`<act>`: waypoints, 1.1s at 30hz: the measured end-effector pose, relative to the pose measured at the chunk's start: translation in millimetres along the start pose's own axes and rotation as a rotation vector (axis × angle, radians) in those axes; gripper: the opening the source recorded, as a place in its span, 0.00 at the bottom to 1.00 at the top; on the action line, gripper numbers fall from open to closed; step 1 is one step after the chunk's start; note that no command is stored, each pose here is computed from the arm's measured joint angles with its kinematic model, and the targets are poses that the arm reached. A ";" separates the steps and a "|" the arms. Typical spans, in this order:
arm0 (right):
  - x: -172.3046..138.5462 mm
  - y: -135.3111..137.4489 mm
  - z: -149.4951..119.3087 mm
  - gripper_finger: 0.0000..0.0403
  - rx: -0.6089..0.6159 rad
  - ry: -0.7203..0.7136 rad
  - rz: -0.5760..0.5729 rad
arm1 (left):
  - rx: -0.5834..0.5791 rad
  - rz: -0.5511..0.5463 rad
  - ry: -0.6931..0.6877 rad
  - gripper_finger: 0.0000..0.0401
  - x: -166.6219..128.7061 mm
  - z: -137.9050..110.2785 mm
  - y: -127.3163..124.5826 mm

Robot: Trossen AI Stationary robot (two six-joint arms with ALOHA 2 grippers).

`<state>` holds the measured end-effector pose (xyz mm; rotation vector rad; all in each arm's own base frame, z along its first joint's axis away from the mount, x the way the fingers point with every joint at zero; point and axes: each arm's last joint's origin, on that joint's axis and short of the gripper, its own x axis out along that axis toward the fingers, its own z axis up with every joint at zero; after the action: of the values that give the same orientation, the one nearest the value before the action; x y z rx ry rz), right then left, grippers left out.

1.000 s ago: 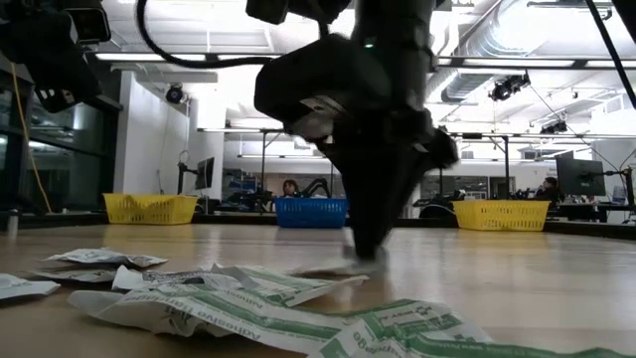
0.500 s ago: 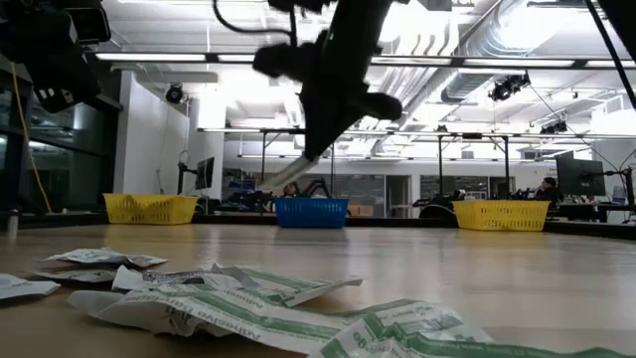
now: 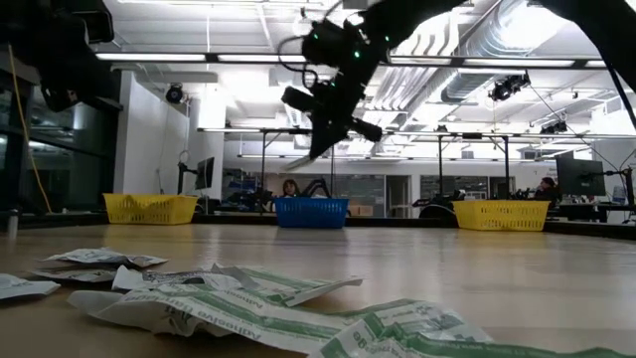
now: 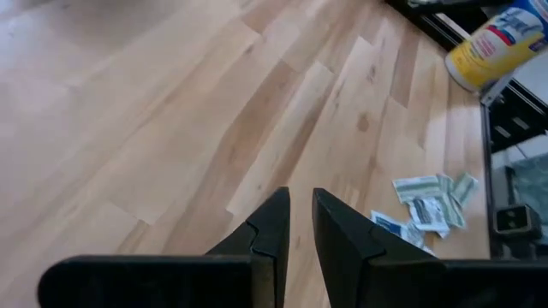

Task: Pick & Place First Aid Supplies
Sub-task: Put the green bandage pack into the top blue bin

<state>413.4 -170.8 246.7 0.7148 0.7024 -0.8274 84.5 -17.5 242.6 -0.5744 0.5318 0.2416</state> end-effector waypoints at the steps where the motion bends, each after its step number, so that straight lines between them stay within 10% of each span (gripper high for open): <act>1: 2.0 -7.5 6.7 0.00 0.009 -0.005 -0.003 | 0.000 0.007 -0.007 0.13 0.0 0.2 0.2; 26: 51.2 -63.5 36.3 0.01 0.252 0.003 -0.012 | -0.053 0.089 -0.095 0.13 -0.2 2.7 2.6; 33: 51.2 -62.4 35.6 0.17 0.256 0.027 0.017 | -0.052 0.086 -0.092 0.13 -0.2 2.6 2.5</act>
<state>396.0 -249.0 209.6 0.9622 0.6196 -0.9023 84.5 -14.0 243.4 -0.5889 0.4631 0.3631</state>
